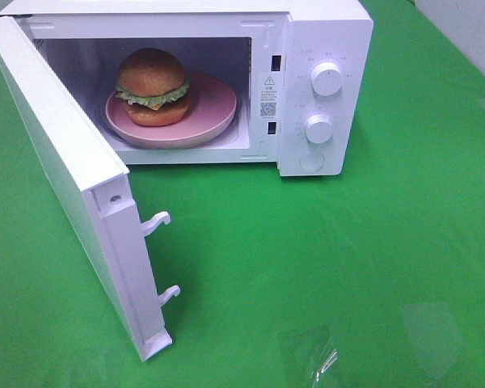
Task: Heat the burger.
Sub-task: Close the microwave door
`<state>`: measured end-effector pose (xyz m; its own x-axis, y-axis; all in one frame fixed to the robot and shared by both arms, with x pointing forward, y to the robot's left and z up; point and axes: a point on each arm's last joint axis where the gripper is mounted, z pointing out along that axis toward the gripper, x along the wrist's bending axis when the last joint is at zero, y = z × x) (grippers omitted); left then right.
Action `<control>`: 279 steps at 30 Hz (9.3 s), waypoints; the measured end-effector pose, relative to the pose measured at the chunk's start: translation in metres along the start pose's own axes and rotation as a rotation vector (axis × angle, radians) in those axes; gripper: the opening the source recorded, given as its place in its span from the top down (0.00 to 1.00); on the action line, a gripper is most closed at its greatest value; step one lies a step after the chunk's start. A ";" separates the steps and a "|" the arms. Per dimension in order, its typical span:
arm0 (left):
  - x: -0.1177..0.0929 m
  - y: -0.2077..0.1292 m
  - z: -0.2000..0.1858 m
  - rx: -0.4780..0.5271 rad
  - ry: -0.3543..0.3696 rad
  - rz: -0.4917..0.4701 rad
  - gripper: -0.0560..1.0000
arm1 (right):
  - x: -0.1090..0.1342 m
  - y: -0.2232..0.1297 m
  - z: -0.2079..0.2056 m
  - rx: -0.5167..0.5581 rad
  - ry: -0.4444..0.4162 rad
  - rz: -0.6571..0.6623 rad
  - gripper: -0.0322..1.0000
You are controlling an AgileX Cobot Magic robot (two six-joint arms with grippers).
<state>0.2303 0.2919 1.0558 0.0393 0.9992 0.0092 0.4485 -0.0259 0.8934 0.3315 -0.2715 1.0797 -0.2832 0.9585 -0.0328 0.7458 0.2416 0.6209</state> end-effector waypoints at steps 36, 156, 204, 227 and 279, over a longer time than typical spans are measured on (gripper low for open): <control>0.000 0.000 0.000 0.000 0.000 0.000 0.05 | -0.002 -0.091 -0.044 -0.504 -0.226 0.214 0.23; 0.016 0.031 0.208 -0.331 -0.040 0.104 0.95 | -0.002 -0.091 -0.044 -0.505 -0.226 0.214 0.23; -0.066 0.005 0.305 -0.138 -0.484 0.236 0.95 | -0.002 -0.091 -0.044 -0.505 -0.226 0.214 0.23; -0.124 0.042 0.349 -0.212 -0.537 0.204 0.95 | -0.002 -0.091 -0.044 -0.505 -0.226 0.214 0.23; -0.250 0.079 0.372 -0.056 -0.612 0.258 0.95 | -0.002 -0.091 -0.044 -0.506 -0.226 0.214 0.23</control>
<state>0.5882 0.0285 0.9573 0.6465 0.7628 -0.0159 0.3105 -0.2440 0.9187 0.2378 -0.3025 1.0579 0.0185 0.9998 0.0029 0.3761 -0.0097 0.9265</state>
